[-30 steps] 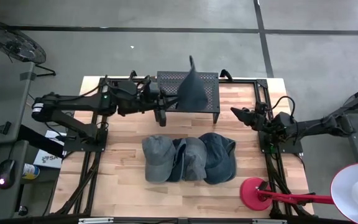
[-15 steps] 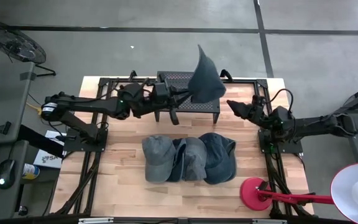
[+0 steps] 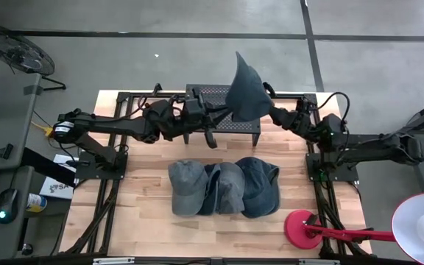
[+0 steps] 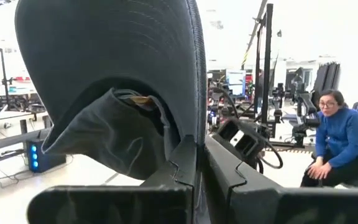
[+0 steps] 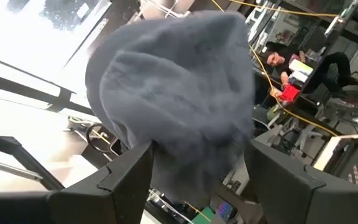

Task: Pick & Place hat
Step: Put the left blue cap on the shelf

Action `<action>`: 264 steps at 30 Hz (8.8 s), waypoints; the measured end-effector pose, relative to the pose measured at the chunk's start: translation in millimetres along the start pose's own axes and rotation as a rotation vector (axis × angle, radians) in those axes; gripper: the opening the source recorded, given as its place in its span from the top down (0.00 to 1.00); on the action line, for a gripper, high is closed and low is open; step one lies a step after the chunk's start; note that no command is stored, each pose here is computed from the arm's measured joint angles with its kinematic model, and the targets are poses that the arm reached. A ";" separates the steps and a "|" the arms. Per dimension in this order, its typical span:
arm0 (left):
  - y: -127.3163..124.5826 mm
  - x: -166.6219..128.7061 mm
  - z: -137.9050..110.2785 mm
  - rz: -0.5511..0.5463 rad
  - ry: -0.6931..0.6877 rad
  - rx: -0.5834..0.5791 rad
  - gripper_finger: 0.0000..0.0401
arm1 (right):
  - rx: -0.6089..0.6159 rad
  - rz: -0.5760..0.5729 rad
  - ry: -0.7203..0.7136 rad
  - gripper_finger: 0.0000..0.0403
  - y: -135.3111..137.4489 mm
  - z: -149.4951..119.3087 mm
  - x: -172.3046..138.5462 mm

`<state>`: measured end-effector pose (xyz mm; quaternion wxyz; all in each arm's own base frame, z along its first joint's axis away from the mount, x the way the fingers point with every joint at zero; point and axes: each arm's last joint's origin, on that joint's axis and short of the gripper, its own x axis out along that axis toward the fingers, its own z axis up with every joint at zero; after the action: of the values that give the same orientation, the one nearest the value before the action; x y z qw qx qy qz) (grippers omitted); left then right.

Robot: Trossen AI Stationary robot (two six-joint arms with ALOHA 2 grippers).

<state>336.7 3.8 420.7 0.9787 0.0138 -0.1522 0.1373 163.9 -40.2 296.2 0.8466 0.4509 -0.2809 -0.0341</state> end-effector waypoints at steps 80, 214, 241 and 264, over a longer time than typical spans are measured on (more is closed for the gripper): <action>75.6 -15.9 -19.8 -0.409 0.495 -0.381 0.57 | -0.306 0.375 1.046 1.00 38.6 -8.7 87.2; -0.1 8.9 -21.8 -0.324 0.555 0.088 0.96 | -0.405 0.055 0.848 0.98 46.7 -16.9 109.6; 29.2 -8.9 -8.7 0.611 0.514 0.024 1.00 | -0.604 -0.291 0.511 0.55 62.2 22.8 87.5; 92.3 -9.7 -31.5 0.993 0.414 -0.450 1.00 | -0.684 -0.640 0.501 0.54 43.5 22.0 73.7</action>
<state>311.9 92.2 386.4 0.7854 -0.2944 0.0286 0.5438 206.1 -53.7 372.6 0.9337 0.2065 0.1087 -0.2717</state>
